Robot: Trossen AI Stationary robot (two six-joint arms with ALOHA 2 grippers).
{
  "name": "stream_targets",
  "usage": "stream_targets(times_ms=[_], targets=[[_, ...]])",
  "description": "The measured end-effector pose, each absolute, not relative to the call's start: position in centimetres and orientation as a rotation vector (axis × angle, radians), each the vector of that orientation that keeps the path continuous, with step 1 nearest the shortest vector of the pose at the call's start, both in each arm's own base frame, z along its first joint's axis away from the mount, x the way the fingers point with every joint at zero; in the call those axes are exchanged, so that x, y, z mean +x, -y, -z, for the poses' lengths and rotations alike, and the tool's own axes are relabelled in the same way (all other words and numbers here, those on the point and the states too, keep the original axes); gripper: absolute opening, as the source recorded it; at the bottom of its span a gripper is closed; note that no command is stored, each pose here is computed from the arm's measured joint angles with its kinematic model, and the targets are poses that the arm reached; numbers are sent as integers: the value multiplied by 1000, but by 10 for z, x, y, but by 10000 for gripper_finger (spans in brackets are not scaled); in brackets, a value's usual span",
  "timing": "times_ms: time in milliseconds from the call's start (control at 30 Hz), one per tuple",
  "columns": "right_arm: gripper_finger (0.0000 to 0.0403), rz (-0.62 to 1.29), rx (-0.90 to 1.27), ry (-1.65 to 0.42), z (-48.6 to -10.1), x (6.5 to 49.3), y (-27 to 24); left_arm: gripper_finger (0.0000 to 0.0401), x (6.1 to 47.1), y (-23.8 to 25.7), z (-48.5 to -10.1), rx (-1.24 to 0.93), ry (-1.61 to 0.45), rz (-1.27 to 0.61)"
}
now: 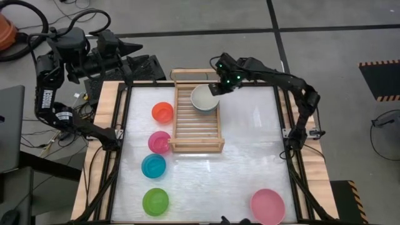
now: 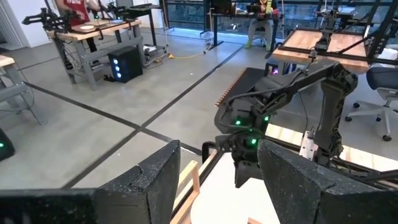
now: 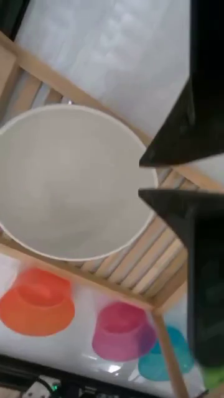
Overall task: Place and stack bowls onto a shelf
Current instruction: Stack the white bowl on the green bowl on the shelf
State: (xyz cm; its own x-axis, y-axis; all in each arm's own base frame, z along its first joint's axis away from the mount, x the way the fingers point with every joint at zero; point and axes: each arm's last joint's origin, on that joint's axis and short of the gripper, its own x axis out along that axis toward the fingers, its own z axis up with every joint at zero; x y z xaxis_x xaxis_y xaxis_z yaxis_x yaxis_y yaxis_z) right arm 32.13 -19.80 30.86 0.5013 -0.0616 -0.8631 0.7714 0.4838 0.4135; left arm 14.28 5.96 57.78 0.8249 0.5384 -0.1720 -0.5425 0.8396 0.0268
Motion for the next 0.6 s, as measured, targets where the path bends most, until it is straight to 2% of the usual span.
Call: stream_targets(times_ms=[100, 133, 367, 600], targets=[[23, 606, 907, -939, -294, 328, 198, 203, 145, -60, -577, -24, -182, -575], [17, 607, 902, -965, -288, 328, 199, 203, 145, -60, -577, -24, -184, -574], [53, 617, 916, -1074, -260, 336, 198, 203, 148, -61, -575, -40, -200, -576], [35, 617, 911, -1036, -268, 333, 200, 203, 148, -61, -575, -48, -197, -578]])
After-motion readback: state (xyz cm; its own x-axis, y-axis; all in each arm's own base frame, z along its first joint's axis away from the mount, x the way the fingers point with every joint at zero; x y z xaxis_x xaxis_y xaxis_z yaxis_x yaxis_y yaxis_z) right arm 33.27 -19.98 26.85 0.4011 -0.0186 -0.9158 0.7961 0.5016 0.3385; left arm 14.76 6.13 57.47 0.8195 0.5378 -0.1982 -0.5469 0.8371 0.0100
